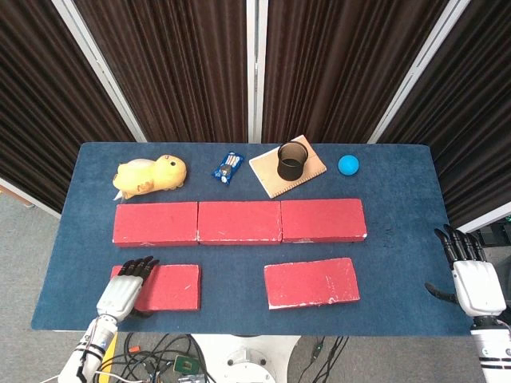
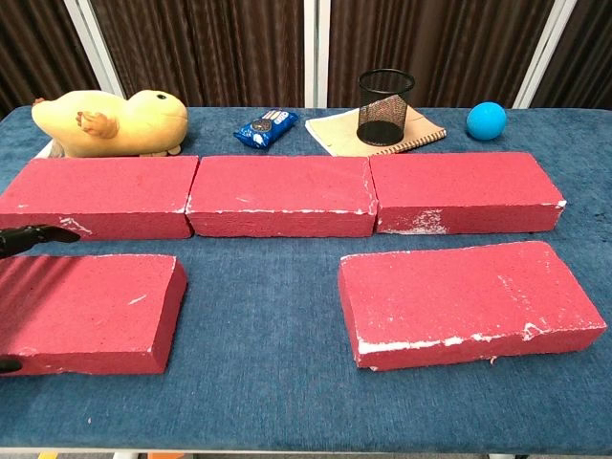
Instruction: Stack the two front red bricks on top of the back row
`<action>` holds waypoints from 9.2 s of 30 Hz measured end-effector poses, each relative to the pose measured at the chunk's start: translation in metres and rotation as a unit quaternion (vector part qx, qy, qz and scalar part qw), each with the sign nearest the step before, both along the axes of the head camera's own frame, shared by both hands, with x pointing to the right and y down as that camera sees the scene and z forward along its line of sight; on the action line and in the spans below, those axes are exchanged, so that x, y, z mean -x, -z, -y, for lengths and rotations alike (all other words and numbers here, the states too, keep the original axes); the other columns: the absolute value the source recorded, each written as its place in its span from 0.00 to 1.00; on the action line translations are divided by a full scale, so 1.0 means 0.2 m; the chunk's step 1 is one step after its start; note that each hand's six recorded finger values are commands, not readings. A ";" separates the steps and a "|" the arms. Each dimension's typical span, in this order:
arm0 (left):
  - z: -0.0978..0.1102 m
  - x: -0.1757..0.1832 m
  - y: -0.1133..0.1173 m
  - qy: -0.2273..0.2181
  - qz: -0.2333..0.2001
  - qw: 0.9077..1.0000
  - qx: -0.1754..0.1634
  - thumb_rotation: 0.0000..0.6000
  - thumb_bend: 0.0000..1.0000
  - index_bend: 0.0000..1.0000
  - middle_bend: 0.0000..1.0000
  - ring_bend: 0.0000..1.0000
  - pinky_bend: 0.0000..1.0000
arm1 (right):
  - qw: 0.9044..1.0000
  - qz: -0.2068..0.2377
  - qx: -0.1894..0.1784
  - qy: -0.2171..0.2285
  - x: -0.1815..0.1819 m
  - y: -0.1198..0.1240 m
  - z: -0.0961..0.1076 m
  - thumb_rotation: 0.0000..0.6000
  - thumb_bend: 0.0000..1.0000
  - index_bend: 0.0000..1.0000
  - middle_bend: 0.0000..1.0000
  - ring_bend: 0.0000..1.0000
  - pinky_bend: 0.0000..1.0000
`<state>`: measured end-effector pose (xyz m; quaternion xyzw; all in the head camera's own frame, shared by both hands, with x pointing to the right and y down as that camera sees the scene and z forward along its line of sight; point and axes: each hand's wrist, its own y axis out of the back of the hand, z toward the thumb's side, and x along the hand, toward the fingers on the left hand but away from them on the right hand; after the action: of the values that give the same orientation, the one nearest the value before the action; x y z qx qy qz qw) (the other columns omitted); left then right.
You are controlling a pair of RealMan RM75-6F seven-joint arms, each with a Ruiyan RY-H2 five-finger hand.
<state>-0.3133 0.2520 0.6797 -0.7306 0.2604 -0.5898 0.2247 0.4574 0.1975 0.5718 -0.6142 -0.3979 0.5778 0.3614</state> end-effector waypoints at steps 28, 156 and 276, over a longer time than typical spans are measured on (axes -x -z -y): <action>0.08 0.02 -0.07 -0.014 0.005 0.998 0.053 1.00 0.05 0.00 0.19 0.00 0.01 | 1.000 0.003 -0.001 -0.001 -0.02 -0.02 0.00 1.00 0.06 0.00 0.00 0.00 0.00; 0.99 -0.38 -0.22 -0.035 -0.010 0.999 0.037 1.00 0.10 0.00 0.25 0.00 0.01 | 0.999 -0.011 0.011 -0.043 -0.11 -0.08 0.02 1.00 0.08 0.00 0.00 0.00 0.00; 0.38 0.33 0.43 0.057 -0.006 0.991 -0.124 1.00 0.09 0.00 0.00 0.00 0.00 | 0.965 0.003 0.151 0.212 0.60 -0.22 0.01 1.00 0.00 0.00 0.00 0.00 0.00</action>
<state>-0.3786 0.1766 0.5940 -0.6844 0.3747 -0.5602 0.2780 0.3379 0.1963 0.6160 -0.7335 -0.1674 0.5396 0.3779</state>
